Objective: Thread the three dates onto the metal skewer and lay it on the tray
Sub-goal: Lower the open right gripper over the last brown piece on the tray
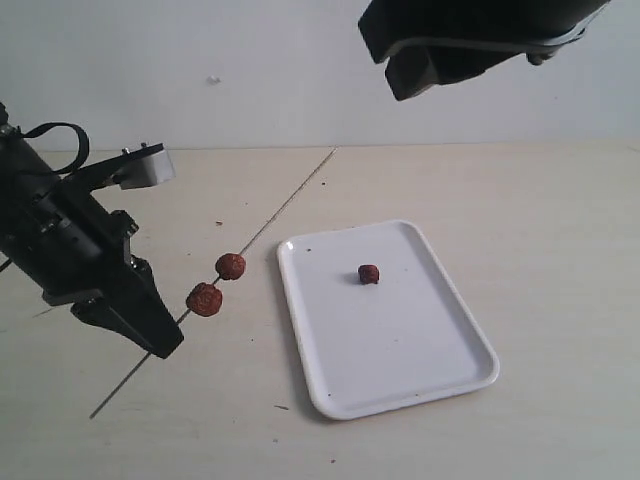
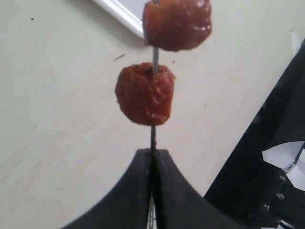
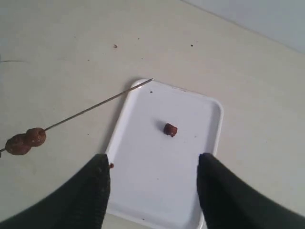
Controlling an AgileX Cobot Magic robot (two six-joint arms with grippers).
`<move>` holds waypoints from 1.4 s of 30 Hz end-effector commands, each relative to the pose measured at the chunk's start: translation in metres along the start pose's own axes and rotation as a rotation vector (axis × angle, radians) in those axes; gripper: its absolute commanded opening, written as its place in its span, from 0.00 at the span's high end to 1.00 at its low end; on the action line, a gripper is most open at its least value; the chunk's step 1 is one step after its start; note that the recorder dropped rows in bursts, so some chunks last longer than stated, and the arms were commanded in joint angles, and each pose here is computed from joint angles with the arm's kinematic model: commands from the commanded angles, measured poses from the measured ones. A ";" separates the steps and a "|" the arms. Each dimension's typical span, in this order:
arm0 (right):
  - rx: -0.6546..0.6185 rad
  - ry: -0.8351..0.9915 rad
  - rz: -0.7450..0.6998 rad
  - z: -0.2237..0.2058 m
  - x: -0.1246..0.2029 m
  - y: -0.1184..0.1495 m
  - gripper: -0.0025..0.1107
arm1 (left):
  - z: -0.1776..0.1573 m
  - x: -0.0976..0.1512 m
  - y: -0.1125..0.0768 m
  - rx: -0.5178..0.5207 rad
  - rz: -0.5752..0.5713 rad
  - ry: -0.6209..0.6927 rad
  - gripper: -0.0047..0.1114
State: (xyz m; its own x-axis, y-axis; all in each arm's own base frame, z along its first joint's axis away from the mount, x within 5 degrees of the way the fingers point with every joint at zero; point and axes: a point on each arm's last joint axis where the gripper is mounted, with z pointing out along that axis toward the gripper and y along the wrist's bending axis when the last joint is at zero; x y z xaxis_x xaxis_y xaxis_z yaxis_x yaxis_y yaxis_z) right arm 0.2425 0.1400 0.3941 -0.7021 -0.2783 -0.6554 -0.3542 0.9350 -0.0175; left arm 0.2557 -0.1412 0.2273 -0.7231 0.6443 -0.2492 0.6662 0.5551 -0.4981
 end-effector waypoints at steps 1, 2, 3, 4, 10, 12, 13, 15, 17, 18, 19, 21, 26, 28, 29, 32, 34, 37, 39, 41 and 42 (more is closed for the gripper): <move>0.023 0.068 0.008 0.015 0.002 0.002 0.50 | -0.001 -0.002 0.000 0.009 -0.015 -0.017 0.96; 0.030 0.113 0.008 0.020 0.005 0.002 0.50 | -0.001 -0.002 0.000 0.007 -0.014 -0.017 0.96; 0.040 0.143 -0.006 0.025 0.006 0.002 0.50 | -0.001 -0.002 0.000 0.006 -0.011 -0.015 0.96; 0.057 0.173 -0.015 0.029 0.008 0.001 0.50 | -0.001 -0.002 0.000 0.004 -0.007 -0.016 0.96; 0.128 0.302 -0.067 0.065 0.014 0.001 0.50 | -0.008 0.001 0.013 -0.032 -0.040 -0.041 0.96; 0.138 0.330 -0.079 0.076 0.015 0.002 0.50 | -0.014 0.004 0.022 -0.044 -0.069 -0.058 0.96; 0.140 0.345 -0.082 0.082 0.016 0.003 0.50 | -0.018 0.006 0.027 -0.050 -0.089 -0.069 0.96; 0.144 0.374 -0.088 0.093 0.018 0.004 0.50 | -0.024 0.010 0.035 -0.059 -0.127 -0.089 0.96; 0.149 0.405 -0.097 0.107 0.021 0.006 0.50 | -0.030 0.014 0.043 -0.069 -0.159 -0.106 0.96; 0.155 0.423 -0.104 0.114 0.022 0.006 0.50 | -0.033 0.016 0.047 -0.073 -0.174 -0.116 0.96; 0.160 0.437 -0.111 0.122 0.024 0.007 0.50 | -0.036 0.018 0.051 -0.076 -0.194 -0.129 0.96; 0.184 0.461 -0.091 0.138 0.027 0.007 0.50 | -0.041 0.021 0.057 -0.080 -0.220 -0.147 0.96; 0.229 0.498 -0.031 0.182 0.036 0.002 0.50 | -0.045 0.024 0.061 -0.076 -0.245 -0.168 0.96; 0.224 0.529 0.019 0.201 0.042 -0.009 0.50 | -0.045 0.024 0.061 -0.073 -0.246 -0.168 0.96; 0.212 0.555 0.056 0.212 0.047 -0.019 0.50 | -0.045 0.023 0.060 -0.065 -0.249 -0.173 0.96; 0.152 0.581 0.178 0.230 0.053 -0.053 0.50 | -0.045 0.023 0.059 -0.053 -0.247 -0.173 0.96; 0.104 0.550 0.283 0.237 0.054 -0.080 0.50 | -0.045 0.023 0.059 -0.055 -0.248 -0.178 0.96; 0.079 0.507 0.345 0.238 0.052 -0.095 0.50 | -0.045 0.022 0.059 -0.051 -0.250 -0.181 0.96; 0.089 0.492 0.338 0.238 0.051 -0.098 0.50 | -0.045 0.022 0.059 -0.053 -0.250 -0.183 0.96; 0.095 0.495 0.314 0.238 0.052 -0.099 0.50 | -0.045 0.022 0.060 -0.057 -0.250 -0.186 0.96; 0.095 0.505 0.315 0.238 0.052 -0.098 0.50 | -0.045 0.022 0.060 -0.061 -0.250 -0.189 0.96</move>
State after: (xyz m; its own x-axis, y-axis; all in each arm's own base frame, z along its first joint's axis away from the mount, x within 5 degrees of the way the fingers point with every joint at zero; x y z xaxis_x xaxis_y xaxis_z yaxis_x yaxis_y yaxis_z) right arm 0.3865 0.0876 0.1806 -0.9808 -0.0204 -0.1941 -0.0293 0.9986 0.0432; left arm 0.2863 -0.0708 0.2287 -0.8803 0.3925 -0.2664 0.4742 0.7152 -0.5134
